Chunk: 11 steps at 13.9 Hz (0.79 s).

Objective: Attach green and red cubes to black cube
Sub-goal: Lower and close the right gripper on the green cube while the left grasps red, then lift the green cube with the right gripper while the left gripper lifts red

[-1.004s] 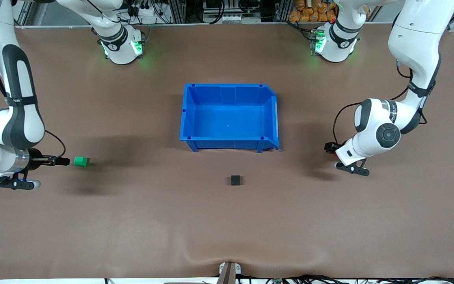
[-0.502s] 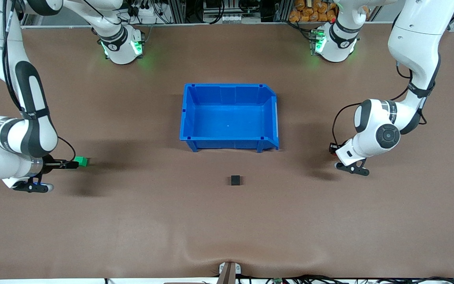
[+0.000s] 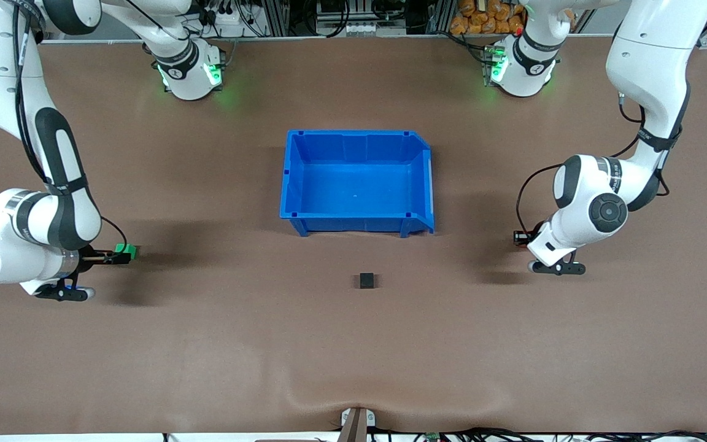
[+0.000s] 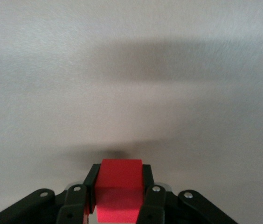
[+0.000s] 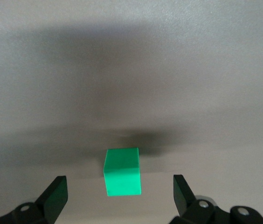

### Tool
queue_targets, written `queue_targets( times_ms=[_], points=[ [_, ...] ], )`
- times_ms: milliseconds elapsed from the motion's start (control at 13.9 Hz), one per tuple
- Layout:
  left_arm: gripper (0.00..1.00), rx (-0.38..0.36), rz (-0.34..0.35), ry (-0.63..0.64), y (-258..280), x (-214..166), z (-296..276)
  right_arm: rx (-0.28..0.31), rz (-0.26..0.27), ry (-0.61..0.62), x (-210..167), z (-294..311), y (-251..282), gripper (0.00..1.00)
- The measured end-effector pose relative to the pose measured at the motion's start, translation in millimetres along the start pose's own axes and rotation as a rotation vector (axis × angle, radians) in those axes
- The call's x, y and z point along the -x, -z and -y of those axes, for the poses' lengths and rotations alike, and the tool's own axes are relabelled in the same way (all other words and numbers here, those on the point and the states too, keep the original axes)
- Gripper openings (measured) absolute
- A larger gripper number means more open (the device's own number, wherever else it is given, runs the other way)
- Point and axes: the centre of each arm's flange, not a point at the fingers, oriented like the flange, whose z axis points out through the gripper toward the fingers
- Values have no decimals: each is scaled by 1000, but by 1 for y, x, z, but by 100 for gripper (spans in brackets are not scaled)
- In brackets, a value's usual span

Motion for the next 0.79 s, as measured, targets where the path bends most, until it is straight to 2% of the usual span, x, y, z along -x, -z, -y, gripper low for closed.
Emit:
queue_targets(
  times_ms=[143, 287, 358, 430, 502, 574, 645, 717, 789],
  points=[
    [40, -5, 12, 109, 23, -9, -7, 1, 0, 0, -2, 0, -7, 98],
    [40, -4, 10, 222, 48, -18, -18, 3, -6, 0, -1, 0, -19, 83],
    [40, 1, 4, 278, 58, -21, -24, 3, -8, 0, 0, 0, -26, 82],
    [40, 7, -3, 332, 67, -24, -32, 3, -7, 1, 1, 1, -30, 77],
    [40, 15, -13, 374, 75, -26, -39, 3, -5, 1, 2, 1, -33, 65],
    [40, 28, -19, 411, 80, -28, -45, 3, -4, 1, 2, 1, -34, 57],
    [40, 47, -20, 454, 85, -30, -50, 3, -2, 1, 3, 1, -35, 57],
    [40, 65, -19, 504, 89, -31, -54, 2, -1, 1, 3, 1, -36, 50],
    [40, 75, -24, 546, 94, -32, -59, 2, -1, 0, 3, 1, -36, 39]
  ],
)
